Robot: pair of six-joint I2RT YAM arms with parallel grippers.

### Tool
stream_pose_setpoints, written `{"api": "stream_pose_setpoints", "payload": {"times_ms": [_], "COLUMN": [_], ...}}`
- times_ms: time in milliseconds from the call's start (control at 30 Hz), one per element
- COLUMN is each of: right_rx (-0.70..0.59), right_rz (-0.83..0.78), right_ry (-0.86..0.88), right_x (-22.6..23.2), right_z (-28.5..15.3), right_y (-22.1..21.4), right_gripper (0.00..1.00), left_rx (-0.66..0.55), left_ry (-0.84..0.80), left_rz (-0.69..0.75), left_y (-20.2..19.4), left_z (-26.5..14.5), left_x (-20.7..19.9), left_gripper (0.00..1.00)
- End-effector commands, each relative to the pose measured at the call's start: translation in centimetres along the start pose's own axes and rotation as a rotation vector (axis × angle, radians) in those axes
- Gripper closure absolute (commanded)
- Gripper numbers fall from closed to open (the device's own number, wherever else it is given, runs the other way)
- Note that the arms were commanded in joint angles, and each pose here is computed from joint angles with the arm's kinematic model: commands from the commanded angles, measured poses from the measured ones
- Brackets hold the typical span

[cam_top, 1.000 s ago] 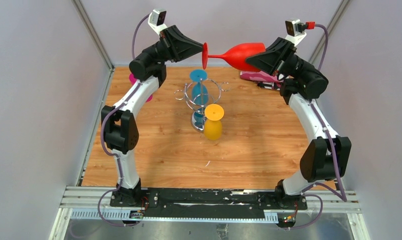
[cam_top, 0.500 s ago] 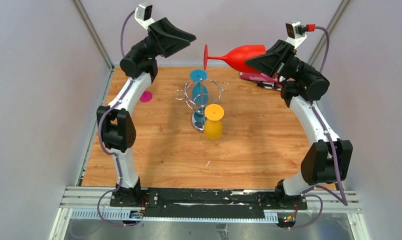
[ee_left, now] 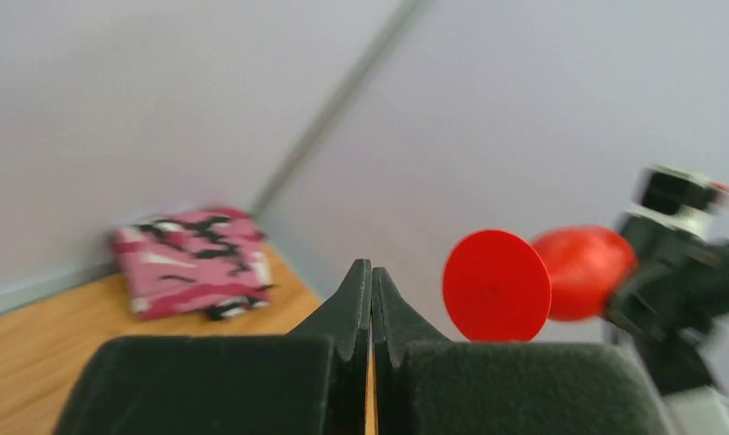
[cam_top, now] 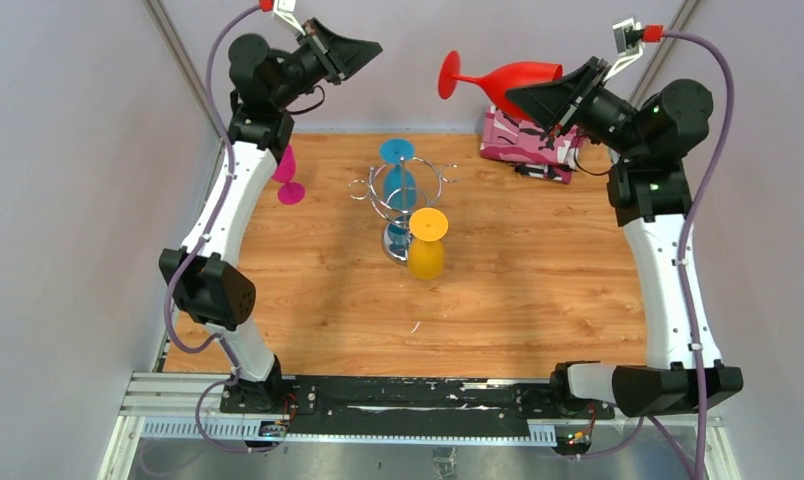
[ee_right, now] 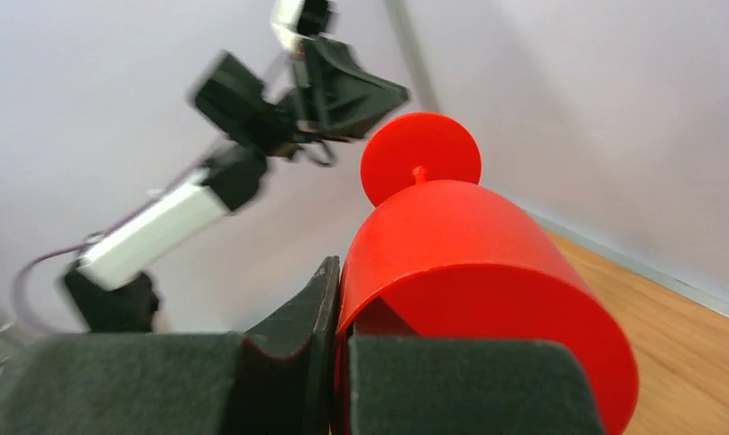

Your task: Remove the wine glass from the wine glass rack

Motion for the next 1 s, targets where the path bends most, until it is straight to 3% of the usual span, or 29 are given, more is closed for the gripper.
{"api": "stream_pose_setpoints", "payload": {"times_ms": [0, 167, 400, 533, 633, 767, 967], "right_rx": [0.120, 0.182, 0.385, 0.526, 0.667, 0.812, 0.865], "right_rz": [-0.049, -0.049, -0.059, -0.103, -0.131, -0.117, 0.014], "right_ry": [-0.423, -0.703, -1.118, -1.300, -1.412, -1.462, -1.399], "right_x": [-6.3, -11.3, -18.2, -20.9, -22.7, -25.4, -29.4], "right_z": [-2.3, -3.5, -7.1, -9.3, -11.0, -12.4, -14.2], "right_y": [-2.2, -3.0, -5.1, -6.1, -7.1, -8.9, -10.8], "right_gripper": [1.00, 1.00, 1.00, 1.00, 1.00, 1.00, 1.00], "left_rx": [0.284, 0.369, 0.441, 0.468, 0.497, 0.534, 0.600], "left_ry": [0.698, 1.114, 1.378, 1.537, 1.533, 1.415, 1.366], "left_rz": [0.239, 0.404, 0.536, 0.707, 0.754, 0.688, 0.650], "left_y": [-2.4, -2.5, -3.7, -4.1, -4.8, -6.7, -8.9], "left_z": [-4.4, -7.6, -9.7, -9.7, -9.0, -8.5, -8.9], "left_x": [4.2, 5.4, 6.1, 4.9, 4.2, 4.0, 4.6], "left_gripper": [1.00, 1.00, 1.00, 1.00, 1.00, 1.00, 1.00]}}
Point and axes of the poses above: each gripper's point midway between its finger pads, its own z axis out along the fingers, its own x axis along the line the jaws close on, y = z × x, the point moved 6 cm from there along -z, back along the fingers, and after that the axes turned 9 degrees about z, right-handed, at the moved point
